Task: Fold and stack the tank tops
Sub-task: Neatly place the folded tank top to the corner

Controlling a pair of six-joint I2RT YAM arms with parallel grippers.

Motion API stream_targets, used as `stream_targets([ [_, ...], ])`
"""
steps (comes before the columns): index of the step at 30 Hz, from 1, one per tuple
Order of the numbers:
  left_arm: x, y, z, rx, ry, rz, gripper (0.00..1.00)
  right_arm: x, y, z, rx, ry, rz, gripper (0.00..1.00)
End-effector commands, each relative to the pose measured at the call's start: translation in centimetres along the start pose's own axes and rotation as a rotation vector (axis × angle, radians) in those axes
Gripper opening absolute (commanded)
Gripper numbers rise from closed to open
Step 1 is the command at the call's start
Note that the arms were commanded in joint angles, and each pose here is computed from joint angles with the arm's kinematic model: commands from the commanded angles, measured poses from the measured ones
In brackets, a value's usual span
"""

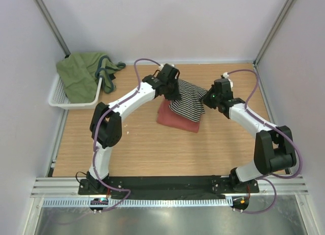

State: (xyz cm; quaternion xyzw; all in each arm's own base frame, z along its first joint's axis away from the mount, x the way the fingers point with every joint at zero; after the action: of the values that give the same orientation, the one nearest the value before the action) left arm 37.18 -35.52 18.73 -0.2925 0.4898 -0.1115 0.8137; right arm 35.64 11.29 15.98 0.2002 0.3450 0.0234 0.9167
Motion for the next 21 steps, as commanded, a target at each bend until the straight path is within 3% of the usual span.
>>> stream_targets([
  [1,-1.9,-0.1,2.0,-0.003,-0.036,-0.074,0.0,0.4,2.5,2.1,0.004,-0.092,0.024,0.01],
  [6,-1.4,2.7,2.9,-0.042,-0.032,-0.045,0.0,1.8,2.9,0.6,0.003,-0.062,0.02,0.01],
  [16,2.4,5.9,1.0,-0.066,0.04,0.027,0.0,4.2,1.1,-2.4,-0.019,-0.023,-0.08,0.01],
  [21,2.8,7.4,0.4,-0.07,0.039,0.071,0.09,4.6,0.4,-2.8,-0.032,-0.02,-0.118,0.02],
])
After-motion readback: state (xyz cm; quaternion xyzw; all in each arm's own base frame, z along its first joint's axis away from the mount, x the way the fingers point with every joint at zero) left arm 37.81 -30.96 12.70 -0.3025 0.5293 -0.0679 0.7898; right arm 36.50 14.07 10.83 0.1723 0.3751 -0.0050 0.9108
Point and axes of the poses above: each gripper's point midway between its finger pads, its own x axis out along the fingers, its own y axis along the line the jaws close on, z = x × y, the point moved 5 cm from there along -x, back along the fingers, and after that the axes turned 15 degrees about -x, right-handed, at the moved point
